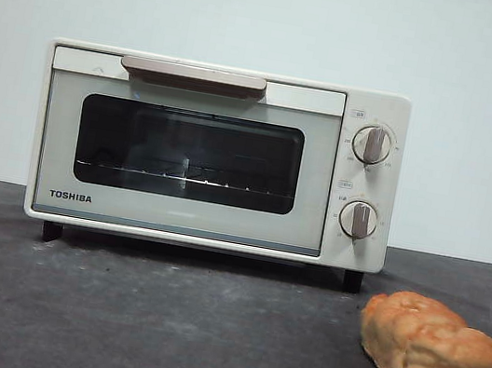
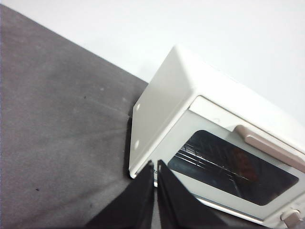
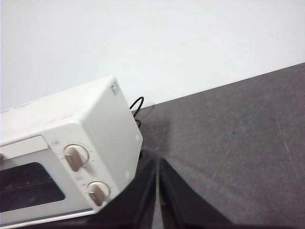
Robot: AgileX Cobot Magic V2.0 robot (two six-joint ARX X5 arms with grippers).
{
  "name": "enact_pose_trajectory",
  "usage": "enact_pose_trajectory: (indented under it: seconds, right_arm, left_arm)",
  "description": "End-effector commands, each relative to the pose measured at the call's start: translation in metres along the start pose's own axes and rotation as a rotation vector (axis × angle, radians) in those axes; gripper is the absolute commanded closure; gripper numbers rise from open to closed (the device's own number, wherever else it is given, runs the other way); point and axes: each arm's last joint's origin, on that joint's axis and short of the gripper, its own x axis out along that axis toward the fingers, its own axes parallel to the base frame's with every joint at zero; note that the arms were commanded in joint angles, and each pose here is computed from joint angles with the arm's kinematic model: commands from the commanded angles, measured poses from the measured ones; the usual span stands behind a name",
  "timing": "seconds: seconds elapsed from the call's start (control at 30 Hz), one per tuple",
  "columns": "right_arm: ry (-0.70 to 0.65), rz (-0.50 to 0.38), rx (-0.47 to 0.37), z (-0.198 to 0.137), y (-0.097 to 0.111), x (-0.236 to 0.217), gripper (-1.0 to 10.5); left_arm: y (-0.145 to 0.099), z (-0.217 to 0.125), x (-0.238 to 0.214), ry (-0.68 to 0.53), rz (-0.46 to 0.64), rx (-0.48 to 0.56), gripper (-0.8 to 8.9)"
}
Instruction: The left arm flap open the oven, the right arm pick bread and place it into oven, the left arm flap close the oven
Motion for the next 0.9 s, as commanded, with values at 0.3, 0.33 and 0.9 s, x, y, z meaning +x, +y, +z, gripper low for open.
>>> enact_pose_trajectory:
  seconds: [0.3,0.33,0.9]
  right_arm:
    - [0.297,0.133,-0.140,0.050,0.025,0.001,9.4]
    - [0.324,0.141,-0.147,0.053,0.027,0.002,9.4]
    - [0.692,0.227,-0.205,0.066,0.039,0.010,9.3]
  left_arm:
    - [-0.034,0.048,-0.006,0.250,-0.087,0.261,7.98]
    - [-0.036,0.050,-0.005,0.278,-0.096,0.275,7.98]
    - [-0.052,0.067,0.008,0.548,-0.163,0.356,7.98]
